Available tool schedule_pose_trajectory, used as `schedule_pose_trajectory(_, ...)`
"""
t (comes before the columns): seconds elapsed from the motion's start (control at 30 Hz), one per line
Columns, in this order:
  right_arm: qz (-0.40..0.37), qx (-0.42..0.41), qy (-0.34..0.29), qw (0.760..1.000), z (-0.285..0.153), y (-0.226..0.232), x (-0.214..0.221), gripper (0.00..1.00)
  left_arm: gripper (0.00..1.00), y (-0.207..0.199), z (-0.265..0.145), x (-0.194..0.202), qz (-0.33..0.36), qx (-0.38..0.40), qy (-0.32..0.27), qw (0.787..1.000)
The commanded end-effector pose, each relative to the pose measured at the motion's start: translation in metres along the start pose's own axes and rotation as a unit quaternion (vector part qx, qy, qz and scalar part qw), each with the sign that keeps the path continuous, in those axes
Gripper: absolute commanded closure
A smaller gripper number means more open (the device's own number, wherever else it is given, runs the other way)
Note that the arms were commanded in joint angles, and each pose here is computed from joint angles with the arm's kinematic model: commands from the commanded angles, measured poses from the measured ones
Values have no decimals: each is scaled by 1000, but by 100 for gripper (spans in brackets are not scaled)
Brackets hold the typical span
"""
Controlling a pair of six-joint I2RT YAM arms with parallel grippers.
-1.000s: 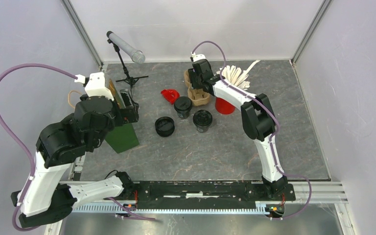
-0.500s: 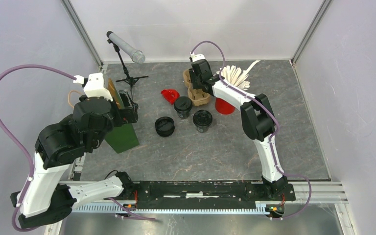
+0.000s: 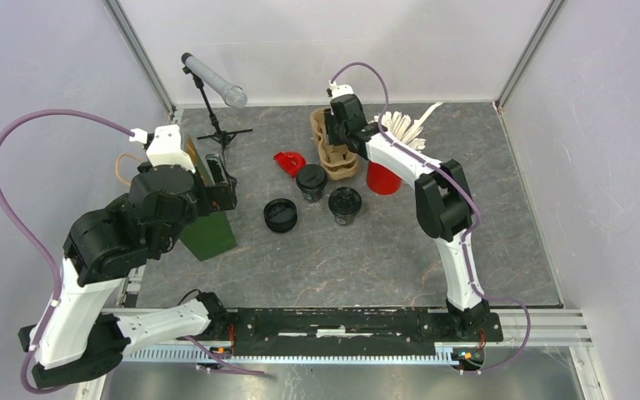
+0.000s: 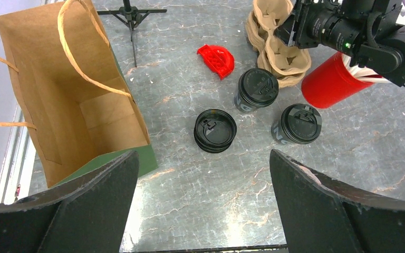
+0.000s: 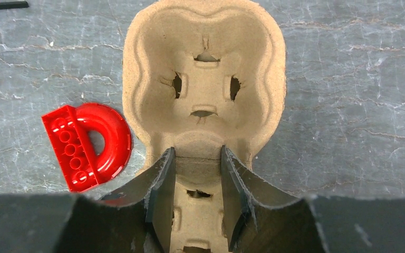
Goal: Pack the takeout coffee
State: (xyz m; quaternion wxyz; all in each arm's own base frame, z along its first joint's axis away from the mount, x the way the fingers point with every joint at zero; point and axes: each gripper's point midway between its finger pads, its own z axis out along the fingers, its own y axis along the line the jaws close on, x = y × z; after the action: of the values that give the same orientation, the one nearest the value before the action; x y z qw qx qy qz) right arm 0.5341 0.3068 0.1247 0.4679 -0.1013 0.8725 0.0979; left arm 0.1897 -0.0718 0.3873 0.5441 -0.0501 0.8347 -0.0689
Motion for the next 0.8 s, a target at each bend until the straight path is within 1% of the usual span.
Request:
schedule_pose_trajectory(0.0, 27, -42, -99, 994, -44, 16, -90, 63, 1, -4, 2, -6, -10, 2, -11, 1000)
schedule_pose_trajectory(0.07, 29, -51, -115, 992, -57, 19, -108, 63, 1, -4, 3, -6, -6, -1, -11, 1000)
schedule_pose_trajectory(0.2, 34, -71, -159, 984, -100, 23, -150, 62, 2, -3, 4, -13, -3, -12, -19, 1000)
schedule_pose_trajectory(0.3, 48, -69, -183, 979, -132, 19, -173, 62, 6, 3, 5, -14, -9, -31, -22, 999)
schedule_pose_trajectory(0.43, 73, -71, -220, 970, -177, 12, -194, 62, 11, 12, 3, -11, -25, -64, -10, 998)
schedule_pose_trajectory(0.57, 62, -90, -243, 964, -218, 10, -201, 61, 13, 23, 12, -2, -22, -127, 15, 992)
schedule_pose_trajectory(0.63, 49, -98, -247, 963, -239, 8, -199, 60, 12, 35, 22, 6, -15, -180, 50, 982)
schedule_pose_trajectory(0.7, 42, -107, -255, 960, -265, 4, -198, 59, 12, 40, 30, 4, -19, -211, 77, 974)
schedule_pose_trajectory(0.77, 53, -110, -258, 958, -281, -1, -187, 59, 12, 46, 36, 1, -14, -236, 80, 968)
